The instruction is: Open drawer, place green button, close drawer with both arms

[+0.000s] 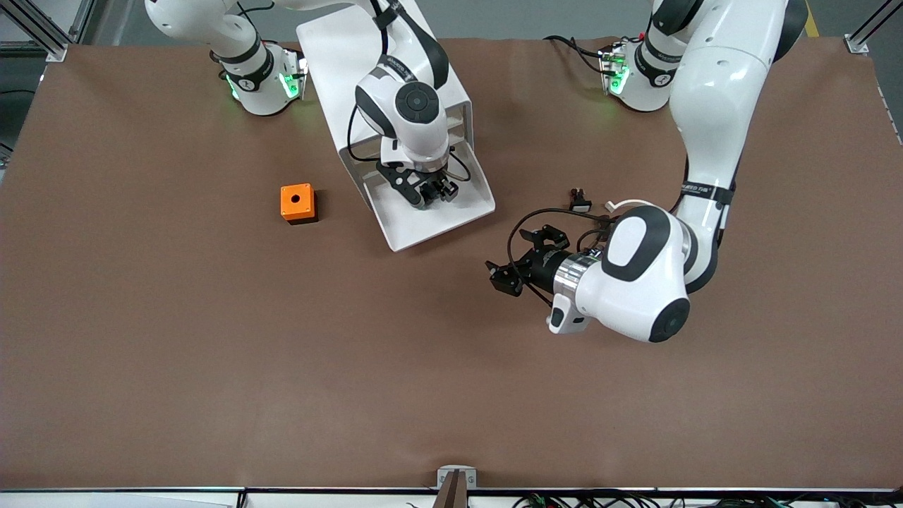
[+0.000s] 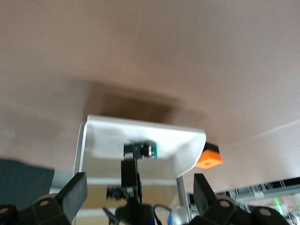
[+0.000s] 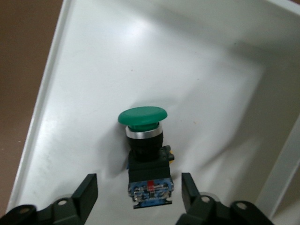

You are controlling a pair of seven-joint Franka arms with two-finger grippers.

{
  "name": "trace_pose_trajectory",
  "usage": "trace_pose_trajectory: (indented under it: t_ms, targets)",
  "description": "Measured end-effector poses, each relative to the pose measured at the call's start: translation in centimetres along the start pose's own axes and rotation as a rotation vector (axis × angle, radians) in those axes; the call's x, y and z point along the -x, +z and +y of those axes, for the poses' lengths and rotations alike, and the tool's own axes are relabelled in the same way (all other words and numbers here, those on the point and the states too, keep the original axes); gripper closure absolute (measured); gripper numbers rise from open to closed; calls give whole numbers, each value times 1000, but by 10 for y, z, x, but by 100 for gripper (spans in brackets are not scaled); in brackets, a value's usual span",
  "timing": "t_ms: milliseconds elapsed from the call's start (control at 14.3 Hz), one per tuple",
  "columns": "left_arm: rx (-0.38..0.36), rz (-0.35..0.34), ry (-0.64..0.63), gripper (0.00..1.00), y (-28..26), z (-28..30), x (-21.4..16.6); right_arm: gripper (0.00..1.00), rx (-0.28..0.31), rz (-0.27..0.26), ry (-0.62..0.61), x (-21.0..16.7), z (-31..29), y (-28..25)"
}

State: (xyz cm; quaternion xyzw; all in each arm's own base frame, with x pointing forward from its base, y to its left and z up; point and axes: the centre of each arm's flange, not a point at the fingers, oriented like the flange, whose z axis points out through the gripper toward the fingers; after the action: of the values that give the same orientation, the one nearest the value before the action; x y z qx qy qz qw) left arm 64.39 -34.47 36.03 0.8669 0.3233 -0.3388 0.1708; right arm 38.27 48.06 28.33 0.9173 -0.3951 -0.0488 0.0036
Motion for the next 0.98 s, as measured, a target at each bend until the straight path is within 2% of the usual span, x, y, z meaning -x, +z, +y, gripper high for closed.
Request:
trace_pose_trajectory:
  t_ms: [70,140,351,631,841,982]
  targets:
    - [13,39,13,0,-7,2,5,4,-10,-1,1,-1,-3,-5]
    - [17,74,25,0,-11,3,9,0,-20,-2,-1,-4,-7,-12]
    - [14,173,60,0,-4,13,19,0,20,-12,-52,-41,-21,-52]
    - [-62,343,132,0,37,27,36,0,81,-65,-153,-168,-22,-142]
    - [-113,446,130,0,73,33,48,0,81,-111,-225,-271,14,-197]
    - [-137,509,113,0,97,34,52,0,80,-130,-282,-317,45,-220]
